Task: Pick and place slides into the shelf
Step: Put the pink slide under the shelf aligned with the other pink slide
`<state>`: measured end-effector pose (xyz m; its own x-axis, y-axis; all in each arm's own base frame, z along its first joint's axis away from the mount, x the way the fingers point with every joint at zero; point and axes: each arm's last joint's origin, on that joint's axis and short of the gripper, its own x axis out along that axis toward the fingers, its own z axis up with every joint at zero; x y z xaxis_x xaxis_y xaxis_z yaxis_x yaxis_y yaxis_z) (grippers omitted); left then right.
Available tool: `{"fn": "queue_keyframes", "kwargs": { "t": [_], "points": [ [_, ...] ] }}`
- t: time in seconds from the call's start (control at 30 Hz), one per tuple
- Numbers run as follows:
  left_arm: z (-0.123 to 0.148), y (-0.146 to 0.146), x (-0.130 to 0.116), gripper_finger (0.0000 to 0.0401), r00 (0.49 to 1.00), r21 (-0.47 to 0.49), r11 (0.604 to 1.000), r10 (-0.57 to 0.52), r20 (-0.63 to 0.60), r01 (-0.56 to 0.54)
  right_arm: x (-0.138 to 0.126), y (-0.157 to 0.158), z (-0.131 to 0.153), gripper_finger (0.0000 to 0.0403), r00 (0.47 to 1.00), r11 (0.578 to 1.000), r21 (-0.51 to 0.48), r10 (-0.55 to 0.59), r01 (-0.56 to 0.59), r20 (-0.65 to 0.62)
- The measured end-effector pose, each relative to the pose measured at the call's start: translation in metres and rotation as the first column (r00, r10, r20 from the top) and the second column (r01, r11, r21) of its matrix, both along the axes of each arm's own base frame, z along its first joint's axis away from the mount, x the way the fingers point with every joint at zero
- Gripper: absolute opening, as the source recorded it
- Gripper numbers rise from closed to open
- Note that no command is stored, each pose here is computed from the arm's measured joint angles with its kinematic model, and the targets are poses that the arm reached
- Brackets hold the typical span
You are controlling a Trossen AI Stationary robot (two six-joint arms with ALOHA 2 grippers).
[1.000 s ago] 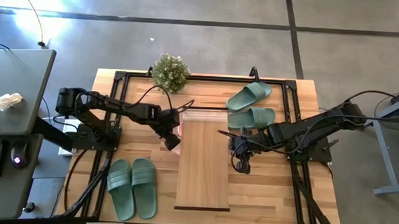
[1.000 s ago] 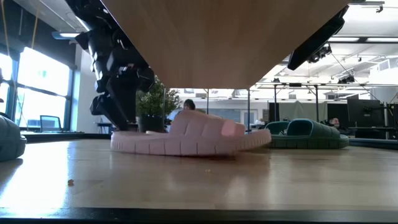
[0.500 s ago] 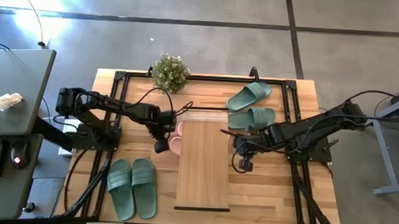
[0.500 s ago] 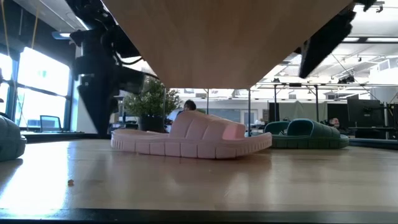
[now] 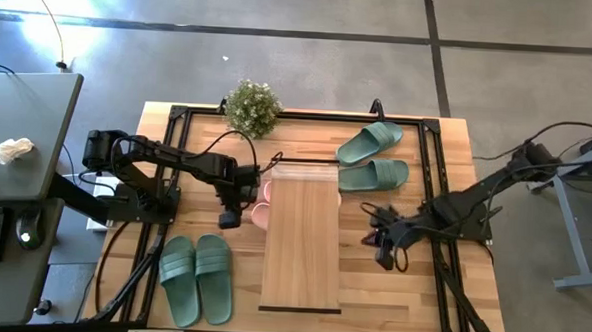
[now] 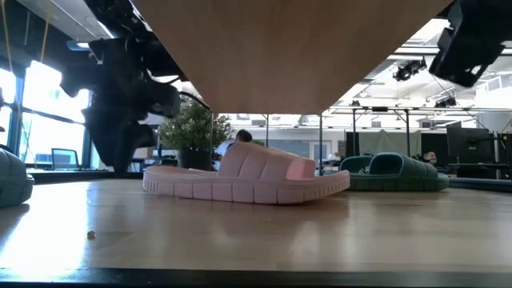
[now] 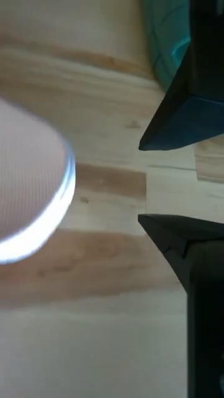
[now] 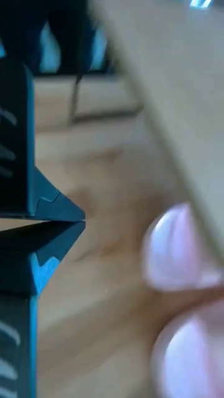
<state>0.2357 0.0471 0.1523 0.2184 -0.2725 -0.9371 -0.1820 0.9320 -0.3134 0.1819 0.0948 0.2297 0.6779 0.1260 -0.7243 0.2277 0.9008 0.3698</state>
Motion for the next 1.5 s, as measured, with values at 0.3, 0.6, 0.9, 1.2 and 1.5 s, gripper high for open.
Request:
{"fn": "queue_keyframes", "kwargs": {
  "t": [0.3, 0.6, 0.9, 1.2, 1.5],
  "points": [
    [0.000, -0.001, -0.001, 0.0137, 0.992, -0.009, 0.992, -0.125, 0.034, 0.125, 0.017, 0.019, -0.072, 0.0000, 0.995, 0.998, -0.044, -0.029, 0.033, 0.101],
    [0.002, -0.009, 0.009, 0.0120, 0.978, 0.035, 0.985, -0.171, 0.120, 0.168, 0.050, 0.013, -0.123, 0.0000, 0.975, 0.988, -0.024, -0.144, 0.150, 0.169],
    [0.003, -0.015, 0.013, 0.0110, 0.971, 0.043, 0.982, -0.189, 0.145, 0.185, 0.063, 0.006, -0.137, 0.0000, 0.963, 0.985, 0.009, -0.172, 0.174, 0.209],
    [-0.001, -0.013, -0.005, 0.0110, 0.952, 0.138, 0.942, -0.300, -0.059, 0.305, 0.064, 0.010, -0.134, 0.0000, 0.959, 0.986, 0.048, -0.164, 0.157, 0.233],
    [0.001, -0.009, 0.010, 0.0110, 0.914, 0.288, 0.884, -0.401, 0.063, 0.368, 0.065, 0.009, -0.132, 0.0000, 0.952, 0.986, 0.025, -0.168, 0.167, 0.255]
  ]
}}
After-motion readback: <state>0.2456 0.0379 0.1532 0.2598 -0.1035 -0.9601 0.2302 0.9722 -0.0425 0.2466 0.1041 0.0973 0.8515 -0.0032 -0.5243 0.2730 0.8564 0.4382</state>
